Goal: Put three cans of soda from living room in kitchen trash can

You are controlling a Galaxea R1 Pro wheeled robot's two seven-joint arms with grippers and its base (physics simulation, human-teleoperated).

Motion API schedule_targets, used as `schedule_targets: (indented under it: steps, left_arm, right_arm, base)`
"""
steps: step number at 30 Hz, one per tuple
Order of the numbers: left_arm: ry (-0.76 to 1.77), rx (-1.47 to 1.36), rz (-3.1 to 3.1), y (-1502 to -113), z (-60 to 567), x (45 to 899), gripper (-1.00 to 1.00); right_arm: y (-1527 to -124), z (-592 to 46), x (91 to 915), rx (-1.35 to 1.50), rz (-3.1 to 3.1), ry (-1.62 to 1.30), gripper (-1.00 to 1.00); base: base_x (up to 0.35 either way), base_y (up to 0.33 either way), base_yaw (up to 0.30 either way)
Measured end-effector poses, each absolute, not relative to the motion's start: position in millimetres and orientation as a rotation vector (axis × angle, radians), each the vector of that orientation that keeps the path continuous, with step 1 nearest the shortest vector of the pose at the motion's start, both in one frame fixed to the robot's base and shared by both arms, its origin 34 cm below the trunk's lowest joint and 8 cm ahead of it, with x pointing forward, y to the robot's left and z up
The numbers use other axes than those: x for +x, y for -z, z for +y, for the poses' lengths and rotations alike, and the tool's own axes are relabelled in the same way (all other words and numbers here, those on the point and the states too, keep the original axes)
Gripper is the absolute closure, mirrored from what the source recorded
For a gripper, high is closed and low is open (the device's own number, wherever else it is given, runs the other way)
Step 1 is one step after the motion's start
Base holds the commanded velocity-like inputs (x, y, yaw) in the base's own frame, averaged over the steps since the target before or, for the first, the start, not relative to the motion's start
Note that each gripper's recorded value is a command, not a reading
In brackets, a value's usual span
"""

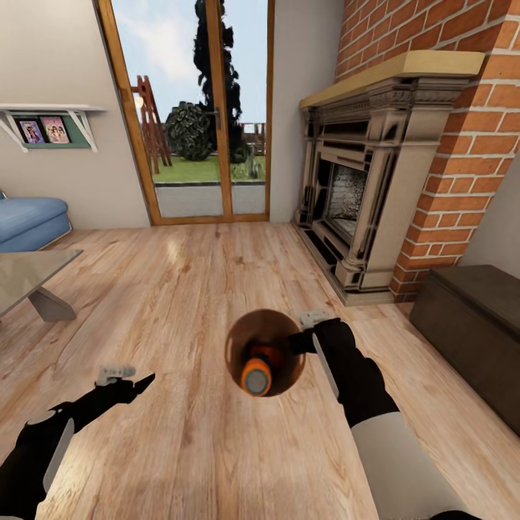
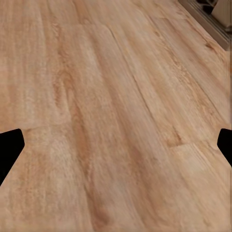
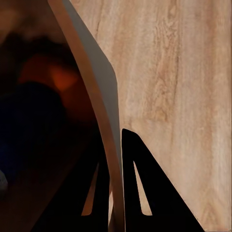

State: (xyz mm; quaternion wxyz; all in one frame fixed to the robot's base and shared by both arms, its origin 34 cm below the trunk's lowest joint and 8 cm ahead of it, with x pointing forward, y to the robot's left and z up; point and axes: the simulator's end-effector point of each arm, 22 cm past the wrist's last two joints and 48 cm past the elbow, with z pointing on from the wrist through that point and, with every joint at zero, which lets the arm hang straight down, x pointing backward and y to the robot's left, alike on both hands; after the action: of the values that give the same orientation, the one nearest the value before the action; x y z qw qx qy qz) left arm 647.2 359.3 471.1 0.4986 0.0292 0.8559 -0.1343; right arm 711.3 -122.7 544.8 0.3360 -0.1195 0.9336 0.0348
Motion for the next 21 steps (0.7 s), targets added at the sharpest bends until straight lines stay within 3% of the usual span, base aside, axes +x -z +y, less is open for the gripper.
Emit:
schedule_targets:
  steps: [21]
  left_arm:
    - [0.334, 0.062, 2.074, -439.9, 354.4, 637.3, -1.00]
  right_arm:
    - [-493.2, -144.6, 696.6, -0.240, 2.561, -0.105, 1.00]
  base:
    - [0.000, 0.000, 0.000]
